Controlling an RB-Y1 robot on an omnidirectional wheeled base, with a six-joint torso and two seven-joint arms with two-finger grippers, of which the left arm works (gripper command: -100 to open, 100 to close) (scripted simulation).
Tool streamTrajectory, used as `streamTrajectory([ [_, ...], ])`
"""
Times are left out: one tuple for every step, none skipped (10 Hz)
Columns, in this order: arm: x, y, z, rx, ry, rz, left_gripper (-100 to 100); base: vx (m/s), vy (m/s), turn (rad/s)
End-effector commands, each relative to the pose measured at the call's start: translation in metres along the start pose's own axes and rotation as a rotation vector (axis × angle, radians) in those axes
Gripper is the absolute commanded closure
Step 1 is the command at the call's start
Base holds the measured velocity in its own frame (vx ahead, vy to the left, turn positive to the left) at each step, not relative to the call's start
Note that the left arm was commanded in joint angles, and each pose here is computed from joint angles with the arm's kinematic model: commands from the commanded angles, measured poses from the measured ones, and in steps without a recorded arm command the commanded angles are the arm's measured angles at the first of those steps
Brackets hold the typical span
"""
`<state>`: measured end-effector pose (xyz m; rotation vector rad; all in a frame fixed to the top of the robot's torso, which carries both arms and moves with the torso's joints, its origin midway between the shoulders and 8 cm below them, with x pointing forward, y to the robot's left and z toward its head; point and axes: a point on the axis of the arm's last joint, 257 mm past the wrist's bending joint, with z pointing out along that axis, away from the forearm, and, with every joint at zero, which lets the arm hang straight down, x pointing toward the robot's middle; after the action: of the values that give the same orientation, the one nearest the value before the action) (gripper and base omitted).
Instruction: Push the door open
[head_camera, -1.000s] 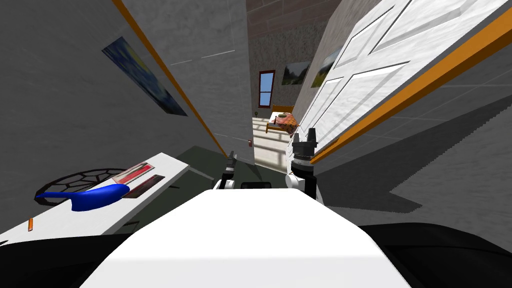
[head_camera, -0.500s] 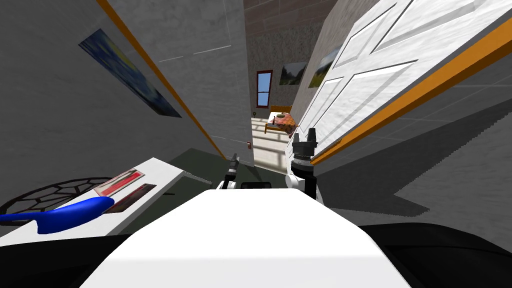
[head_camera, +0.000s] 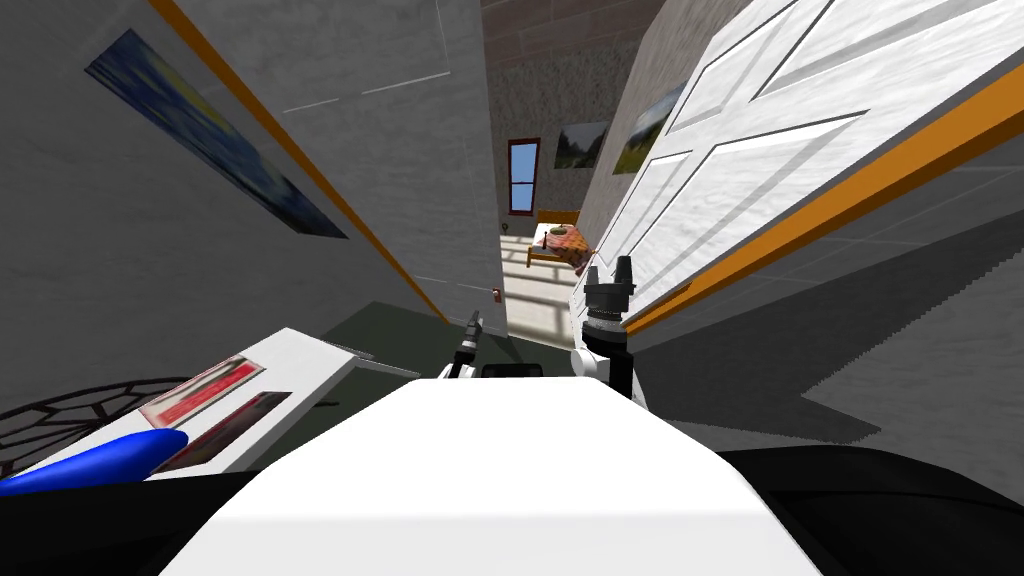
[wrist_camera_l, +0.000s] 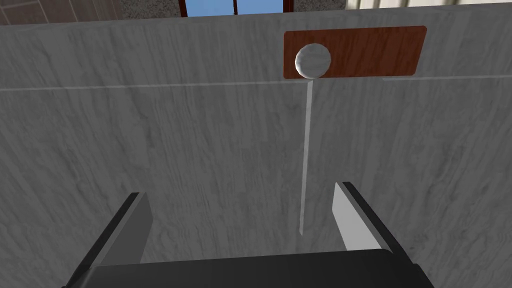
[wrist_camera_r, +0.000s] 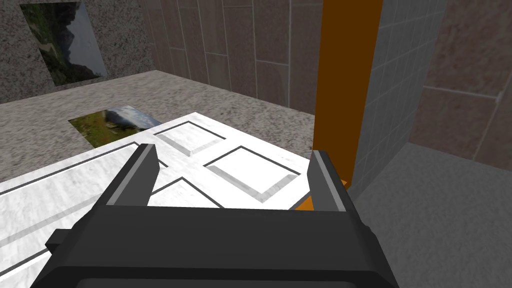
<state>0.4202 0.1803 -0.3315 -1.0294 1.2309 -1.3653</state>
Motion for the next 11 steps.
streamTrajectory([
  [0.008,0.015,-0.0047,-0.030,0.013,-0.006,-100,0.100,0.025,-0.089],
  [0.013,0.024,-0.0074,-0.050,0.022,-0.010,-100,0.136,0.047,-0.091],
  [0.016,0.028,-0.0086,-0.059,0.026,-0.012,-100,0.120,0.051,-0.064],
  [0.018,0.032,-0.0099,-0.068,0.030,-0.014,-100,0.083,0.045,-0.029],
  [0.021,0.036,-0.0112,-0.077,0.034,-0.016,-100,0.078,0.035,-0.037],
  [0.025,0.043,-0.0133,-0.090,0.040,-0.019,-100,0.079,0.026,-0.053],
  [0.027,0.045,-0.0143,-0.097,0.043,-0.020,-100,0.075,0.019,-0.047],
  [0.031,0.051,-0.0163,-0.109,0.049,-0.023,-100,0.080,0.027,-0.046],
  [0.035,0.056,-0.0183,-0.121,0.055,-0.027,-100,0.092,0.034,-0.059],
  [0.033,0.053,-0.0160,-0.113,0.051,-0.025,-100,0.041,0.016,-0.013],
  [0.029,0.055,-0.0163,-0.117,0.050,-0.017,-100,0.112,-0.011,-0.026],
])
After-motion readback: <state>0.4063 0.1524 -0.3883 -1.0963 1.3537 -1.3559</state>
